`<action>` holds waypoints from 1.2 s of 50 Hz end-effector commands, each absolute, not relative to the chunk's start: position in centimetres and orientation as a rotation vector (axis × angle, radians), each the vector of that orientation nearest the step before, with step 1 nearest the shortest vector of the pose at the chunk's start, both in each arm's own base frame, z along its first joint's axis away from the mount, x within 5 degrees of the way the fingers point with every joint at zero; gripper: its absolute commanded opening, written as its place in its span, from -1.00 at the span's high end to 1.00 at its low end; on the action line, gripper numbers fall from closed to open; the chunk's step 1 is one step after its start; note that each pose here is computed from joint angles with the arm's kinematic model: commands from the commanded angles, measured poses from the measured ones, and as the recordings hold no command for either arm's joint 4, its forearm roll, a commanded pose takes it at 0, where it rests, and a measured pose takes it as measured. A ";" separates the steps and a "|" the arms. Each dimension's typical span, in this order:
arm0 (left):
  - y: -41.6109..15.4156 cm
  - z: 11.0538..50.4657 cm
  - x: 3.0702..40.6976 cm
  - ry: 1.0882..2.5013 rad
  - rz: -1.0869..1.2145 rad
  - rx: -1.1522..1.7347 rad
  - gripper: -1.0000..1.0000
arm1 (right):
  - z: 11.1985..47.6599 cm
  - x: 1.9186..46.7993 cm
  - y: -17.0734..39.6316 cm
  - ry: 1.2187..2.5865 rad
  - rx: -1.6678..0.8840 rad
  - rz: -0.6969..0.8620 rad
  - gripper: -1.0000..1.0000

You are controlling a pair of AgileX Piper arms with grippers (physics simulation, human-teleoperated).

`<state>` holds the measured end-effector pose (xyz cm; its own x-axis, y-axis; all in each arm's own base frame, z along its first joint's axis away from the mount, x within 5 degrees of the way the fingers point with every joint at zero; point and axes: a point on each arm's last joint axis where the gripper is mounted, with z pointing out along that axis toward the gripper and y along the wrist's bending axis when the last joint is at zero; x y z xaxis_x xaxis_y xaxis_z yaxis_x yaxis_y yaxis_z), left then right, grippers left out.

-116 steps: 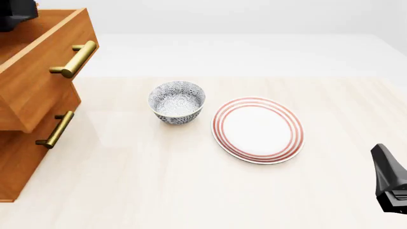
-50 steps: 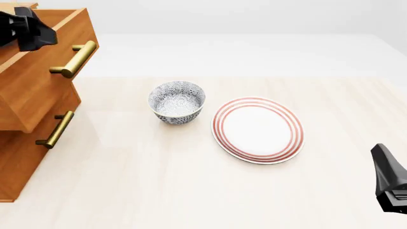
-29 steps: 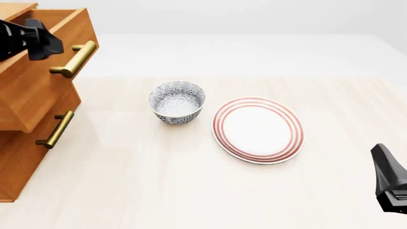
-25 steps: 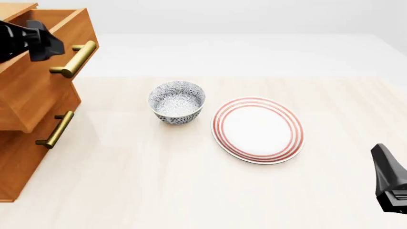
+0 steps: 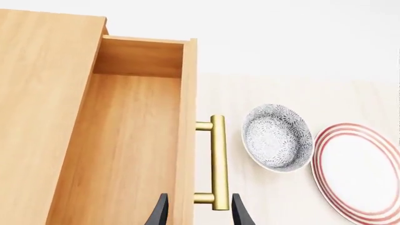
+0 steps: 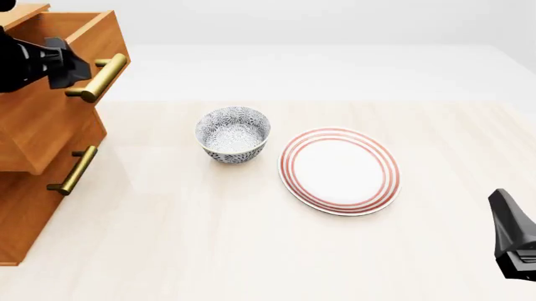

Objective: Open the top drawer of the cabinet.

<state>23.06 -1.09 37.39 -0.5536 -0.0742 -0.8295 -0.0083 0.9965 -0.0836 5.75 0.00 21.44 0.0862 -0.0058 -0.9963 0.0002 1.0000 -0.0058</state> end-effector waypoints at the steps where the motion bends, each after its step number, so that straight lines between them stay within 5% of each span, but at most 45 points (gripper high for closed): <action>1: -2.1 37.1 23.4 2.166 -0.115 -0.023 -1.00 | 21.4 5.7 0.0 1.485 -0.004 -0.004 -1.00; 60: -7.1 36.8 24.0 2.220 -0.219 0.197 -1.00 | 21.4 5.7 0.0 1.485 -0.005 -0.004 -1.00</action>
